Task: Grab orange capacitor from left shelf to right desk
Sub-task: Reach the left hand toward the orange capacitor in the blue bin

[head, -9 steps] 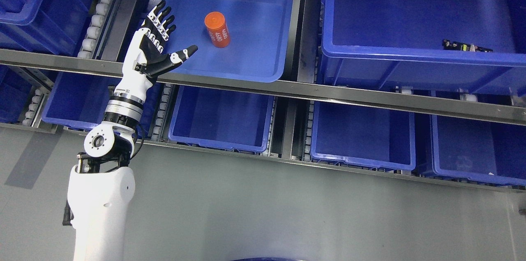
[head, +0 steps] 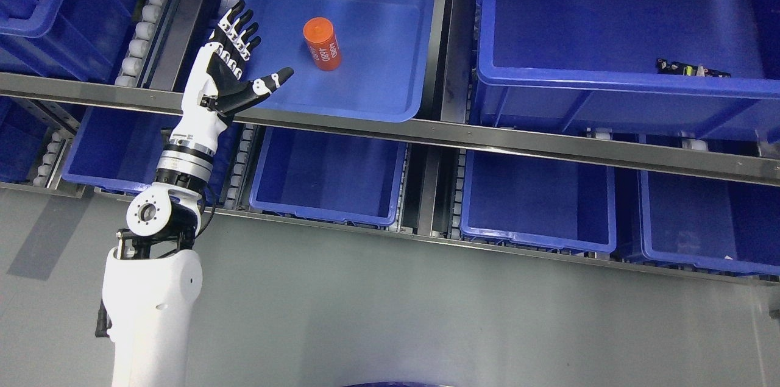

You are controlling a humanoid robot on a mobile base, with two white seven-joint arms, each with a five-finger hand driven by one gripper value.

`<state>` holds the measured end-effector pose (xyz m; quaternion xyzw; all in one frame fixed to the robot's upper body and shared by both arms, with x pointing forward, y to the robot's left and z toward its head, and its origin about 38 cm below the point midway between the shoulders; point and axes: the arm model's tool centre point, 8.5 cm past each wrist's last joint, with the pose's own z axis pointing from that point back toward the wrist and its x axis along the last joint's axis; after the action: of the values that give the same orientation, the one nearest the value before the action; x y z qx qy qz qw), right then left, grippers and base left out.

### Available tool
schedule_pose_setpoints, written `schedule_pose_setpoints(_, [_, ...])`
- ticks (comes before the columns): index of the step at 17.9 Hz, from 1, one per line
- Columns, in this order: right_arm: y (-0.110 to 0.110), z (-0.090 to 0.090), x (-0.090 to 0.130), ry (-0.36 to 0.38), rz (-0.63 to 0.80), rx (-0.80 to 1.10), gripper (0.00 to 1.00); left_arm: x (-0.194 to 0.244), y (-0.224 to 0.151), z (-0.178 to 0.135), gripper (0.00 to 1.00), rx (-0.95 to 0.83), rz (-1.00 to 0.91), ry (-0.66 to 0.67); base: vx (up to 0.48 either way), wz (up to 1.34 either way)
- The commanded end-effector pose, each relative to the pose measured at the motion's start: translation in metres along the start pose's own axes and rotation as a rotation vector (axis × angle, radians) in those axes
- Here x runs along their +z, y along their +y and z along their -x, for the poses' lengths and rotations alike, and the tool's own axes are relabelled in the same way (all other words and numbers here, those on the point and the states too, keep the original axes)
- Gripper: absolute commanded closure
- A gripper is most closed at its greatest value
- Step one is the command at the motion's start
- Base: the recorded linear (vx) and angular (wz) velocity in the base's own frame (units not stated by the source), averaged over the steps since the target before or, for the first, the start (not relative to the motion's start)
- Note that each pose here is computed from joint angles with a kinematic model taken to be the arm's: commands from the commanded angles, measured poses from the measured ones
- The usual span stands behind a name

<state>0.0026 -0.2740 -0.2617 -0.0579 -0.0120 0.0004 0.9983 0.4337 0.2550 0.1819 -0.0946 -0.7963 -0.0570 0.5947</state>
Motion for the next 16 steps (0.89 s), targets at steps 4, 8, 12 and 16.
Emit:
schedule_pose_setpoints(4, [-0.011, 0.007, 0.0, 0.004, 0.018, -0.008, 0.0, -0.016, 0.001, 0.017, 0.0, -0.057, 0.098, 0.065, 0.0, 0.0])
schedule_pose_setpoints(8, [-0.011, 0.007, 0.0, 0.004, 0.018, -0.008, 0.0, -0.049, -0.001, 0.027, 0.0, -0.124, 0.121, 0.127, 0.0, 0.0])
schedule_pose_setpoints(12, [-0.011, 0.007, 0.0, 0.004, 0.018, -0.008, 0.0, -0.07, -0.006, 0.041, 0.0, -0.083, 0.117, 0.15, 0.0, 0.0])
schedule_pose_setpoints(16, [-0.011, 0.007, 0.0, 0.004, 0.018, -0.008, 0.0, -0.08, -0.002, 0.062, 0.0, -0.062, 0.108, 0.207, 0.0, 0.0])
